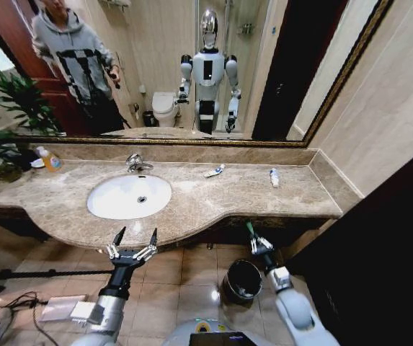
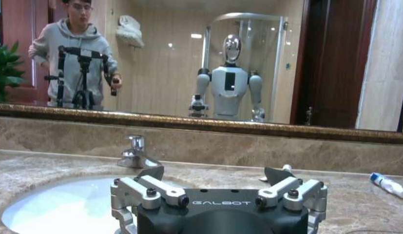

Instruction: Pick up the trash from the sink and place it in the trash bin.

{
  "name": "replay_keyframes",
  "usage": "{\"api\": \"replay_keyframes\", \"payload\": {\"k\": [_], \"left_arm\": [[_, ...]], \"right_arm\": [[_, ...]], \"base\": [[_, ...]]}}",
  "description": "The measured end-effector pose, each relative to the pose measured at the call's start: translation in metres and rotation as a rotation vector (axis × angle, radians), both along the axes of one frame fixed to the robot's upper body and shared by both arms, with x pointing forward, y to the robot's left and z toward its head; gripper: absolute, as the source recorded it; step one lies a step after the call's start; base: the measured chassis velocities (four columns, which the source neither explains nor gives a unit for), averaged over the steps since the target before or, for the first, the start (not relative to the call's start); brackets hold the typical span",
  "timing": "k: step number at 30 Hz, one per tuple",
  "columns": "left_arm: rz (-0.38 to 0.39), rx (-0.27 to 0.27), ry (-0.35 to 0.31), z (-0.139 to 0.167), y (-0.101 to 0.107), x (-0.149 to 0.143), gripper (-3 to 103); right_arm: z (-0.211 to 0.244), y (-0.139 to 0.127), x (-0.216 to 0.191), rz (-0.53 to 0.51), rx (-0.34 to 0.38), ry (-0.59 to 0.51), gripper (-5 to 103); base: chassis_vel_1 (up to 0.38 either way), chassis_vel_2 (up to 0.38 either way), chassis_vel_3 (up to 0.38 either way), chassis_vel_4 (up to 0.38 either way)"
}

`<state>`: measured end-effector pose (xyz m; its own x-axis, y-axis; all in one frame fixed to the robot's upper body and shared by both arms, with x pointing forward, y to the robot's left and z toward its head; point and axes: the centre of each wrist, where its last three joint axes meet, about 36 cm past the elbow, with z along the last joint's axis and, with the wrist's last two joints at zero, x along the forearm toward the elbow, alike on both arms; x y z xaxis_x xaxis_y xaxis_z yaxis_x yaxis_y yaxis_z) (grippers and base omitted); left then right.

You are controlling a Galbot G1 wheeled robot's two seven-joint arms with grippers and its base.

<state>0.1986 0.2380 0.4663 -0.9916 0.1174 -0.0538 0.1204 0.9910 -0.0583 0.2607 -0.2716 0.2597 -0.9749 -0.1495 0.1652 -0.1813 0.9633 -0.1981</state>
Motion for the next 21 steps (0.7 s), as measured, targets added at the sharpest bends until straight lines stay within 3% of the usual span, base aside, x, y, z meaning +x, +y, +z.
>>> {"api": "replay_keyframes", "payload": {"k": [4, 9, 21], "left_arm": [[0.0, 0.0, 0.0, 0.0, 0.0, 0.0, 100], [0.0, 0.0, 0.0, 0.0, 0.0, 0.0, 100], [0.0, 0.0, 0.0, 0.0, 0.0, 0.0, 100]], "right_arm": [[-0.025, 0.001, -0.01, -0.004, -0.009, 0.052, 6], [-0.053, -0.002, -0.016, -0.016, 0.002, 0.275, 6], [-0.099, -0.016, 0.0, -0.019, -0.04, 0.429, 6]], "base": [[0.0, 0.0, 0.0, 0.0], [0.0, 0.0, 0.0, 0.0], [0.0, 0.0, 0.0, 0.0]]}}
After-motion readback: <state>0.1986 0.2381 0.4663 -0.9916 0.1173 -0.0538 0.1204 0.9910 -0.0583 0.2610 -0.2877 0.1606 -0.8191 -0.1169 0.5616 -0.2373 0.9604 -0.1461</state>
